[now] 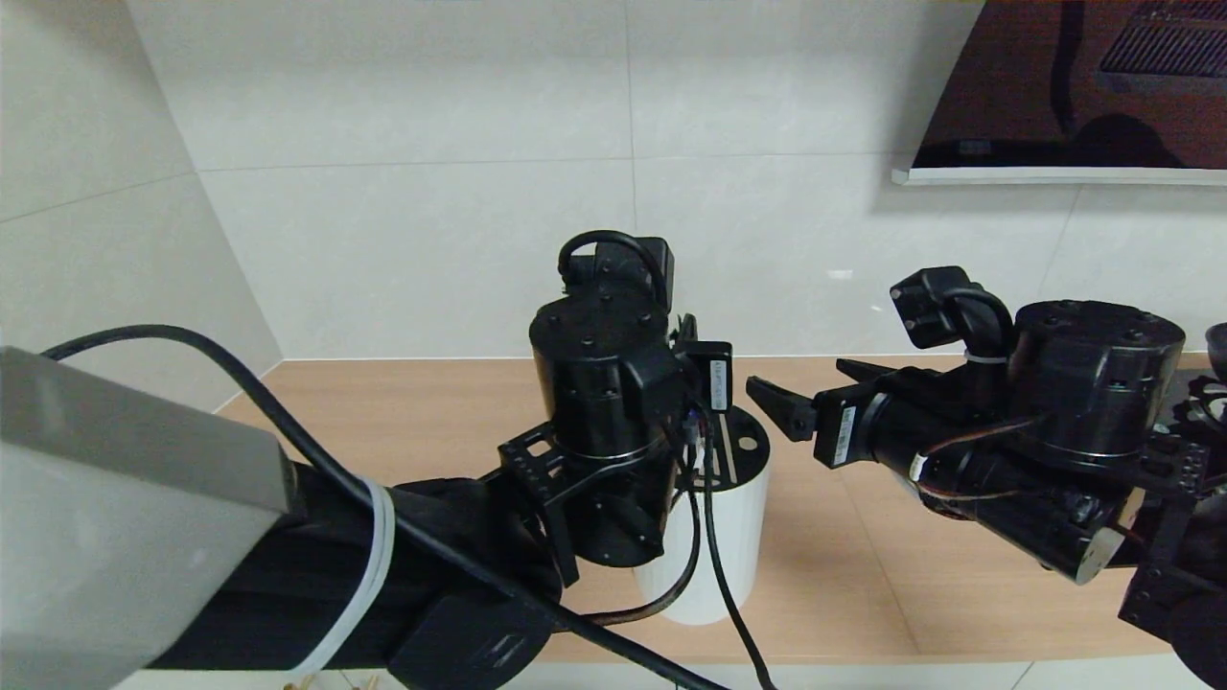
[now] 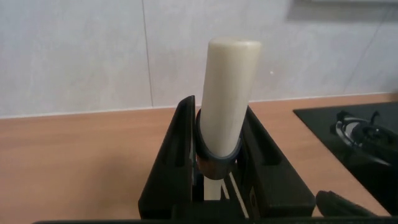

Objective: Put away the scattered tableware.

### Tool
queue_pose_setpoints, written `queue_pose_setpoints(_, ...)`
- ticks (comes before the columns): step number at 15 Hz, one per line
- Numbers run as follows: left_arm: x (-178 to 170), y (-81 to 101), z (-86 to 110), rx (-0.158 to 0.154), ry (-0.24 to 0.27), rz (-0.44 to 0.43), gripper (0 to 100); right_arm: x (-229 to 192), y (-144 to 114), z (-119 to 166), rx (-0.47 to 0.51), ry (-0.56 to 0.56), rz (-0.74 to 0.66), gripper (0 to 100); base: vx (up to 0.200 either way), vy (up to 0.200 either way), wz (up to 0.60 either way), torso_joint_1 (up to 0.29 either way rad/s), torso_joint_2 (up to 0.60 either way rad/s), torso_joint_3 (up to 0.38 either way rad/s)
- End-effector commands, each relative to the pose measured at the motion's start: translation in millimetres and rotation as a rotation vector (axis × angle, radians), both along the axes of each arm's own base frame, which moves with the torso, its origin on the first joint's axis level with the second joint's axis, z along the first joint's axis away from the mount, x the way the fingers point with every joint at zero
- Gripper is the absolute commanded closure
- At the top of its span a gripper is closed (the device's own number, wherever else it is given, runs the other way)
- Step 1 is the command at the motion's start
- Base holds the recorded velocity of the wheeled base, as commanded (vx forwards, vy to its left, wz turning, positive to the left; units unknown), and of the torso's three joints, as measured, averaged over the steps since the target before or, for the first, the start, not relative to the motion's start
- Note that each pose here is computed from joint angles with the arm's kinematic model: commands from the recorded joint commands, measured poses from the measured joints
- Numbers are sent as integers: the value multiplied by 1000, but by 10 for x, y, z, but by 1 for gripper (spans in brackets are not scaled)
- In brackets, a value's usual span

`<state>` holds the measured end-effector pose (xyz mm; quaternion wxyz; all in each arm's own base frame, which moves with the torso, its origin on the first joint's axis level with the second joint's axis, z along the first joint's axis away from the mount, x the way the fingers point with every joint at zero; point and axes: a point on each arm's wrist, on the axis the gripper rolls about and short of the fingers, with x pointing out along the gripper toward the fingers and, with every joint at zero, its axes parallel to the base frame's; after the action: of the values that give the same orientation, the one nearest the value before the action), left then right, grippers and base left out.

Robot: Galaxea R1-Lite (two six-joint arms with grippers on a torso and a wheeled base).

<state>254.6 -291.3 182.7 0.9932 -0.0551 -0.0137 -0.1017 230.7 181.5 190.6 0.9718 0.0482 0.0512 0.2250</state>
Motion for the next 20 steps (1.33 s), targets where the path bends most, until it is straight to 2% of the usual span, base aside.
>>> queue_pose_setpoints(1,45,-57,-161,30,26,0,100,2,3,-5,-1,1,0,0,0,0,0,0,0,0)
queue_pose_setpoints(2,62,-69,-209,38,34,2,100,1,4,-5,0,2,1,0,0,0,0,0,0,0)
queue_pose_setpoints(4,79,-90,-276,32,49,1,100,-1,2,-1,0,0,2,0,0,0,0,0,0,0)
queue_pose_setpoints(9,116,-136,-466,62,81,2,100,4,0,-5,-1,1,0,0,0,0,0,0,0,0)
queue_pose_setpoints(11,127,-148,-516,58,91,4,100,2,-2,-1,0,0,0,0,0,0,0,0,0,0)
queue_pose_setpoints(16,123,-144,-578,72,104,4,100,4,0,-5,-1,1,0,0,0,0,0,0,0,0)
queue_pose_setpoints(20,131,-154,-699,100,127,5,100,4,0,-5,-1,1,0,0,0,0,0,0,0,0)
